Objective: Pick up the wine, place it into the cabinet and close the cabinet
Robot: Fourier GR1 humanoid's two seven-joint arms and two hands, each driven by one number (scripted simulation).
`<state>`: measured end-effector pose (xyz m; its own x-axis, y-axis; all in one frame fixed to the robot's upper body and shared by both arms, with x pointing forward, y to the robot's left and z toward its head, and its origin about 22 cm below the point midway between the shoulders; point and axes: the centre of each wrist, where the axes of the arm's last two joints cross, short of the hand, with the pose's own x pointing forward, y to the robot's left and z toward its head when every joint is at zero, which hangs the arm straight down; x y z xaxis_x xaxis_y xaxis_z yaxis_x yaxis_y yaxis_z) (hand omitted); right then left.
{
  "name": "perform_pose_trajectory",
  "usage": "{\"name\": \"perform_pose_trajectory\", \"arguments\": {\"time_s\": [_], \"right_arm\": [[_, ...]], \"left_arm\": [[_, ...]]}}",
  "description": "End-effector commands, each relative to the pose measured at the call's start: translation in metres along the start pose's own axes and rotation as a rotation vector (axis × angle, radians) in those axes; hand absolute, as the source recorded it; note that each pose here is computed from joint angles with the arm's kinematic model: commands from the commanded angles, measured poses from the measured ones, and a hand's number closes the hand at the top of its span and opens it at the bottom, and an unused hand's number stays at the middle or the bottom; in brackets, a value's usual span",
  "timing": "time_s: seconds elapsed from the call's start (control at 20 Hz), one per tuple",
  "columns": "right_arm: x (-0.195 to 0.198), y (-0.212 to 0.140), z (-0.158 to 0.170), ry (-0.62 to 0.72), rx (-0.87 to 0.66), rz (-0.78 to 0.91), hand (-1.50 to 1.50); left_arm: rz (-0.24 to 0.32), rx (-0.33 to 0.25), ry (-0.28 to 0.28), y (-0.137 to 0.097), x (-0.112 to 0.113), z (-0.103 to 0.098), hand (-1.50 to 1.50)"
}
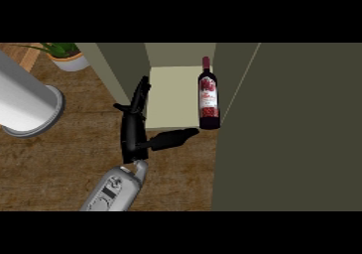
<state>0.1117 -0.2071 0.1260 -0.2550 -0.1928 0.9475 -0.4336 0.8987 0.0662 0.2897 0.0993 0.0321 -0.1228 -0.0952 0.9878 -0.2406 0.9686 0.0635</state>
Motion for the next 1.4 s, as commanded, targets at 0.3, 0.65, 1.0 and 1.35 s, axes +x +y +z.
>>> {"name": "perform_pose_trajectory", "arguments": {"time_s": [0.3, 0.65, 1.0, 1.35], "right_arm": [[0.024, -0.008, -0.001, 0.0, -0.06, 0.085, -1.5], [0.037, 0.0, 0.012, 0.012, -0.038, 0.113, -1.5], [0.035, -0.005, 0.005, 0.107, 0.116, 0.177, 1.5], [0.042, -0.008, 0.016, 0.168, 0.24, 0.263, 1.5]], "left_arm": [[0.131, -0.217, -0.182, 0.021, 0.027, 0.036, -1.5], [0.136, -0.19, -0.186, 0.08, 0.025, 0.054, -1.5], [0.226, -0.355, -0.178, 0.127, 0.031, 0.057, -1.5], [0.223, -0.417, -0.193, 0.174, 0.032, 0.057, 1.5]]}}
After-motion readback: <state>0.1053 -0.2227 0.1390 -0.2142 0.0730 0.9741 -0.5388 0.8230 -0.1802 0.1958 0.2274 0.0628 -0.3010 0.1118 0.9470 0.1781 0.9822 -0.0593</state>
